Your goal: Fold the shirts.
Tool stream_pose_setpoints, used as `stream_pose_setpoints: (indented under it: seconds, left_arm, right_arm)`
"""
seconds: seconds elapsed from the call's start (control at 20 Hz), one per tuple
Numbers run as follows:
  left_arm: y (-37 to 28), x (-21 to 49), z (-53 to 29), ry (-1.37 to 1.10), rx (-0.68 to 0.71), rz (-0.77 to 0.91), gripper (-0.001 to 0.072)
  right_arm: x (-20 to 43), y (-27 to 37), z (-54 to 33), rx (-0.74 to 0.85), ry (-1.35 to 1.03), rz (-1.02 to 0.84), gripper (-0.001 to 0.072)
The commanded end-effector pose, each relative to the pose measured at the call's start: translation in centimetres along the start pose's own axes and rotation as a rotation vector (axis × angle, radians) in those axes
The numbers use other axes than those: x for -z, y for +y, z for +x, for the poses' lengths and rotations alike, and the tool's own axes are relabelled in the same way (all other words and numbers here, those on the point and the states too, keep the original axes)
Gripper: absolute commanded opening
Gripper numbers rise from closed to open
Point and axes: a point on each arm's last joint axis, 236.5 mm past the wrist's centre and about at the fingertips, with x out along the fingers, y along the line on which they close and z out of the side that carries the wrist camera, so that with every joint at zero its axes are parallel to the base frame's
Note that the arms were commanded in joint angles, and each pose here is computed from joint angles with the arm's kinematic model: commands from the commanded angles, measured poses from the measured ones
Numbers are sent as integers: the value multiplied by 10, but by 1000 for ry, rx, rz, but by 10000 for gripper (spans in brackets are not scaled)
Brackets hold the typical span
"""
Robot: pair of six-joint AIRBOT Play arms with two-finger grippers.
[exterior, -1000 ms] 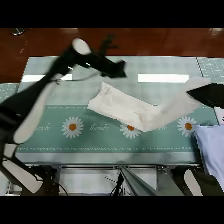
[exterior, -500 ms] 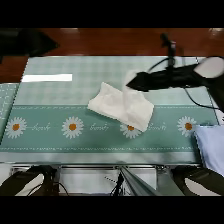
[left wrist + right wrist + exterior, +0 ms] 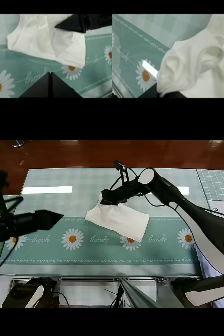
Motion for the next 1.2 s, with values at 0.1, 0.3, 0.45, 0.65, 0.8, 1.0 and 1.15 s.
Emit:
stream_pose_setpoints:
  seconds: [0.1,0.3,0.45,0.65,0.8,1.0,1.15]
  left_arm:
    - [24,14,17,-22,-30,-73,32]
    - [23,8,18,-48,-26,-78,31]
    - [24,5,17,-61,-28,-74,32]
    - [25,-1,17,-86,-32,-56,31]
    - [26,-6,16,-108,-36,-56,31]
    - [23,-10,16,-123,-20,-71,31]
    - [22,-10,16,-124,-16,-74,31]
  right_arm:
    - [-9,-10,-20,-2,43,-33,622]
    - [-16,-46,-170,118,18,-11,621]
    - [42,-123,-277,505,-37,108,621]
    - [145,-179,-261,548,-254,477,621]
    - [181,-175,-184,302,-270,655,621]
    - [170,-182,-143,183,-230,692,621]
    - [165,-181,-116,67,-129,710,621]
